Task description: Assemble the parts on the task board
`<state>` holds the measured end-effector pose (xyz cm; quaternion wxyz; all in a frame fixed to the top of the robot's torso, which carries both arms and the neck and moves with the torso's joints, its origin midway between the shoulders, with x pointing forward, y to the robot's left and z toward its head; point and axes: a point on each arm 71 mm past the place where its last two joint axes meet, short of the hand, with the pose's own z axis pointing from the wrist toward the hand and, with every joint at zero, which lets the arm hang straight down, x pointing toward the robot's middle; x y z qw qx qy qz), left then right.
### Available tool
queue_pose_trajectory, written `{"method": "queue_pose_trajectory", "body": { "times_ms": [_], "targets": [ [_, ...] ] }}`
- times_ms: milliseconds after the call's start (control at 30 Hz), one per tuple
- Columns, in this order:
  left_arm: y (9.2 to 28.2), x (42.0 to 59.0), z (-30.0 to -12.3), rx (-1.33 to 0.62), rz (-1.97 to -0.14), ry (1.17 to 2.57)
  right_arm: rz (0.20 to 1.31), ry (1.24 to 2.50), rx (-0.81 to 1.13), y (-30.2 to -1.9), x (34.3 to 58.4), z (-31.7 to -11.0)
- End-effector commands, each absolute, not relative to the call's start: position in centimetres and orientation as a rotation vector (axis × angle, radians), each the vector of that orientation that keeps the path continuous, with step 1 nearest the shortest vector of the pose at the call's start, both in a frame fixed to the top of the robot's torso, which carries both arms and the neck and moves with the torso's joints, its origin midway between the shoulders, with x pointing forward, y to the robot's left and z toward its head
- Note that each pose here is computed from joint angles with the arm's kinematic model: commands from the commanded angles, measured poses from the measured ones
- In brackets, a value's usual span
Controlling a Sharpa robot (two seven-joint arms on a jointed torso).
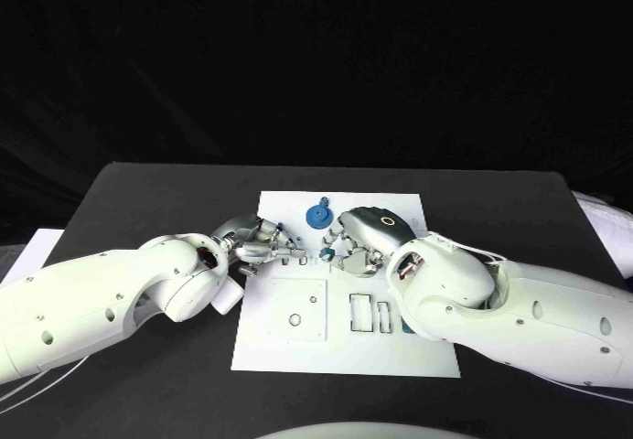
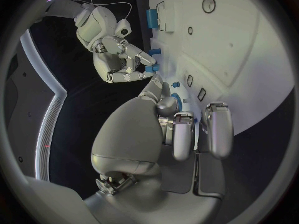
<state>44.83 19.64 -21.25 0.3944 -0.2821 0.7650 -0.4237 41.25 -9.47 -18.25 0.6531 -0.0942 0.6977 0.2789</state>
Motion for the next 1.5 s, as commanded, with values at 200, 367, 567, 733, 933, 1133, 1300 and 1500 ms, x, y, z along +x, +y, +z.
{"method": "queue_pose_trajectory", "body": {
  "times_ms": [200, 367, 567, 733, 933, 1133, 1300, 1500],
  "targets": [
    [20.4, 44.8, -20.8, -0.792, -1.127, 1.872, 0.507, 1.664, -0.275, -7.9, 42.4, -19.9],
    [20.8, 44.7, -20.6, -0.822, -1.152, 1.847, 0.452, 1.711, -0.299, -7.2, 42.7, -20.7],
    [21.0, 44.6, -20.5, -0.834, -1.167, 1.836, 0.424, 1.714, -0.31, -6.9, 43.0, -21.0],
    [21.0, 44.5, -20.4, -0.836, -1.174, 1.832, 0.413, 1.694, -0.314, -6.6, 43.1, -21.0],
    [21.1, 44.5, -20.4, -0.836, -1.178, 1.831, 0.406, 1.683, -0.321, -6.5, 43.1, -20.9],
    [21.1, 44.5, -20.4, -0.835, -1.18, 1.831, 0.395, 1.703, -0.338, -6.4, 43.0, -21.0],
    [21.0, 44.5, -20.4, -0.832, -1.184, 1.832, 0.388, 1.714, -0.344, -6.2, 43.1, -21.2],
    [20.9, 44.5, -20.4, -0.831, -1.186, 1.834, 0.385, 1.717, -0.348, -6.1, 43.1, -21.3]
  ]
}}
